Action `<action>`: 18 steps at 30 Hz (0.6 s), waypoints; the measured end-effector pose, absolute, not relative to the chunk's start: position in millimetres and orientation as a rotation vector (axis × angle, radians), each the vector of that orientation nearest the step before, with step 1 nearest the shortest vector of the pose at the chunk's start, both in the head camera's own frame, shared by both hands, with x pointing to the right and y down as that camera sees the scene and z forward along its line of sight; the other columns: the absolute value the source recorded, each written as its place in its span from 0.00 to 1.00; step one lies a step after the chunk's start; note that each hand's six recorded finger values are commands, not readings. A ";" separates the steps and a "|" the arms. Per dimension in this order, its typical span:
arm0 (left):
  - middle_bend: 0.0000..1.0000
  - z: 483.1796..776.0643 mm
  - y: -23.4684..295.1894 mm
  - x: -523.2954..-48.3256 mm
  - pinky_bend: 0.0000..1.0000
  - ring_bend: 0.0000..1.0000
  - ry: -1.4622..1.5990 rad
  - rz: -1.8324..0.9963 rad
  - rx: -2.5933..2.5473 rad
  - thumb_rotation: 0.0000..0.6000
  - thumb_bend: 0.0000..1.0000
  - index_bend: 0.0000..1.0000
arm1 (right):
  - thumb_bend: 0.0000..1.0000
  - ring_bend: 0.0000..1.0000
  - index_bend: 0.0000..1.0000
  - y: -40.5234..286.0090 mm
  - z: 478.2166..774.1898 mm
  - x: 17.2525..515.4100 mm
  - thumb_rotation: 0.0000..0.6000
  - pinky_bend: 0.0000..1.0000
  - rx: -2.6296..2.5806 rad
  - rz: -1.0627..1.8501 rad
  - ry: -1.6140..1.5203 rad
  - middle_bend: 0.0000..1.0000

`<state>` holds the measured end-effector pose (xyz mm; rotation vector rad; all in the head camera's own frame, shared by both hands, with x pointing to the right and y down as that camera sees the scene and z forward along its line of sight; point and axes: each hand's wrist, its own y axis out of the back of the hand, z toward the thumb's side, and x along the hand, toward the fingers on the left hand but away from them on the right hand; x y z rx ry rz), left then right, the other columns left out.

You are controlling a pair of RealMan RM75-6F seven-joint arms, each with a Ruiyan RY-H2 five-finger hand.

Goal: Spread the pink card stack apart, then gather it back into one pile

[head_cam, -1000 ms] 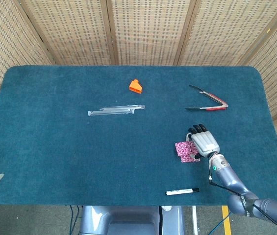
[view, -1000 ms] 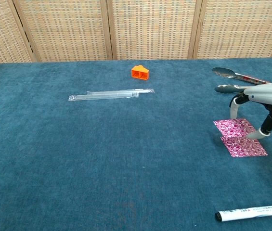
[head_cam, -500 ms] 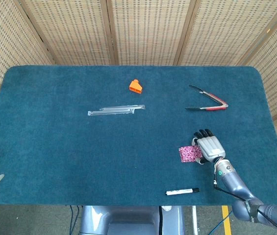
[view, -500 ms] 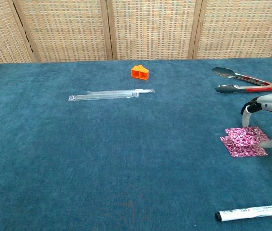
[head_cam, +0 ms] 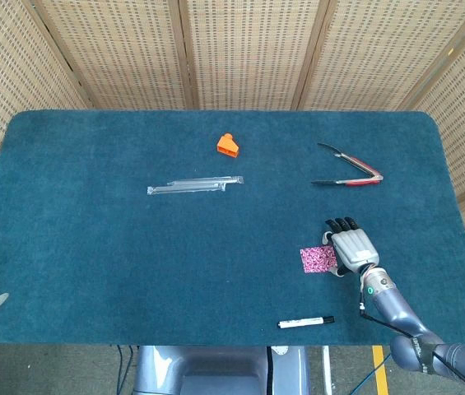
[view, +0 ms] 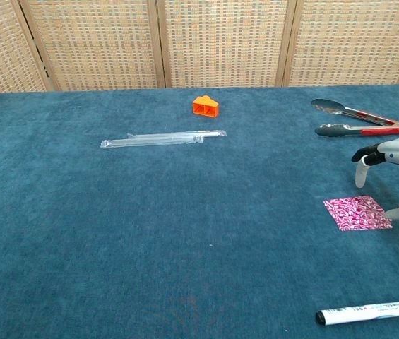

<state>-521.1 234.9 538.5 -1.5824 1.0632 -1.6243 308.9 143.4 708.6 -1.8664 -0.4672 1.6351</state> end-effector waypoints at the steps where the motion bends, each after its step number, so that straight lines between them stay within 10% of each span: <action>1: 0.00 538.4 234.8 -521.2 0.00 0.00 1.064 -1.624 -1.581 0.72 0.10 0.17 | 0.24 0.00 0.28 143.1 708.6 308.8 1.00 0.00 -1.866 1.635 -0.470 0.07; 18: 0.00 538.3 233.5 -520.5 0.00 0.00 1.085 -1.610 -1.561 0.72 0.10 0.17 | 0.26 0.00 0.26 118.5 674.9 323.6 1.00 0.00 -1.812 1.587 -0.701 0.07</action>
